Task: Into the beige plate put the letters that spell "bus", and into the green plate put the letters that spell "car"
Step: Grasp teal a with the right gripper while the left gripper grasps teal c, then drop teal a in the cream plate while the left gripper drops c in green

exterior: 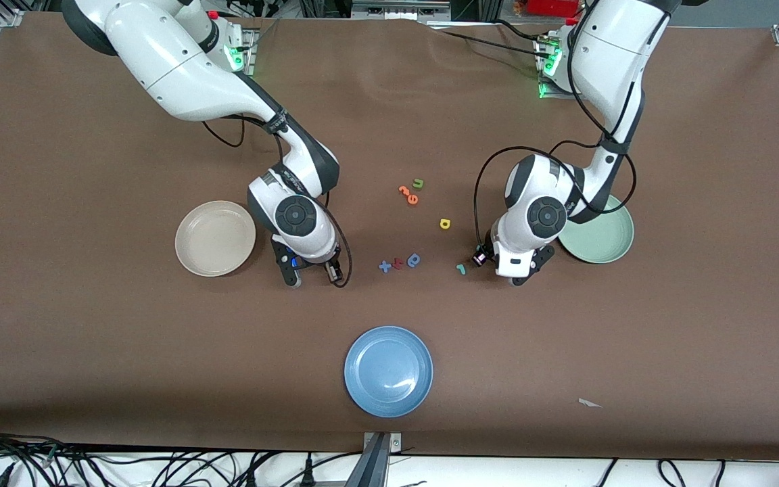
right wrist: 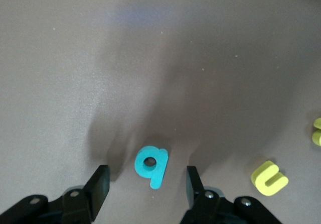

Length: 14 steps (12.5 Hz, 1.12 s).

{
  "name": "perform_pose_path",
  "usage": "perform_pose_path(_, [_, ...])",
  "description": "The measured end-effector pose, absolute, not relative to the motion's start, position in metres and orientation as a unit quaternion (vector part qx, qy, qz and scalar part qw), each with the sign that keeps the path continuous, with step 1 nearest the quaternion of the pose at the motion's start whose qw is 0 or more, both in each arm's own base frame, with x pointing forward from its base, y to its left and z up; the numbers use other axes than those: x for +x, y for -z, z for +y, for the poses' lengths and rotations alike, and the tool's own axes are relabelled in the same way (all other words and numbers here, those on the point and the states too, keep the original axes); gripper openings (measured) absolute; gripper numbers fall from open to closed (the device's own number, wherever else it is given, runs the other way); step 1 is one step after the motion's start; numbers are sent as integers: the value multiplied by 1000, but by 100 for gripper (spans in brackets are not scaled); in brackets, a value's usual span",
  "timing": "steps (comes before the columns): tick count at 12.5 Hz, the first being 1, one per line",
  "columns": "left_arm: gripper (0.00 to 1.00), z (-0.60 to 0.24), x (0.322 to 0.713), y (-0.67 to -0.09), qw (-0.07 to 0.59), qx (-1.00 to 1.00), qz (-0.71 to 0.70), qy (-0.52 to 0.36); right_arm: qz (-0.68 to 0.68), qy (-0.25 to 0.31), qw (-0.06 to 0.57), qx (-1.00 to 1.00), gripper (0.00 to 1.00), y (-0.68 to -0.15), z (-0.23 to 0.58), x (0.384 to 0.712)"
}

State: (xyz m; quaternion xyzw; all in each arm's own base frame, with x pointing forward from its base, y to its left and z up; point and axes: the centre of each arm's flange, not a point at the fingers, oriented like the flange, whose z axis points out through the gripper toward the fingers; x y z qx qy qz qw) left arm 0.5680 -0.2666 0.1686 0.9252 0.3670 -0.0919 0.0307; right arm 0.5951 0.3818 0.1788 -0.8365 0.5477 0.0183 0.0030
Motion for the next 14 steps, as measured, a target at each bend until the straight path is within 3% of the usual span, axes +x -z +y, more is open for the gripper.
perform_pose_path(2, [60,-270,567,-169,31,925,367,92,547,-17,3,-837,64,-179,381,595])
perform_pose_path(3, [60,-272,566,-169,30,925,367,92,547,-17,2,-837,55,-179,381,595])
perform_pose_path(5, [46,-276,567,-171,32,926,365,90,545,-14,2,-839,30,-179,381,595])
perform_pose_path(6, [45,-277,566,-171,32,926,365,90,543,-12,1,-840,30,-179,381,595])
perform_pose_path(8, [26,-278,567,-172,33,927,364,88,541,-9,1,-841,27,-179,381,596])
perform_pose_path(12, [24,-278,574,-180,36,927,364,86,507,7,-21,-862,27,-212,371,608])
perform_pose_path(14, [24,-262,595,-222,31,932,345,108,462,5,-58,-885,27,-250,341,617])
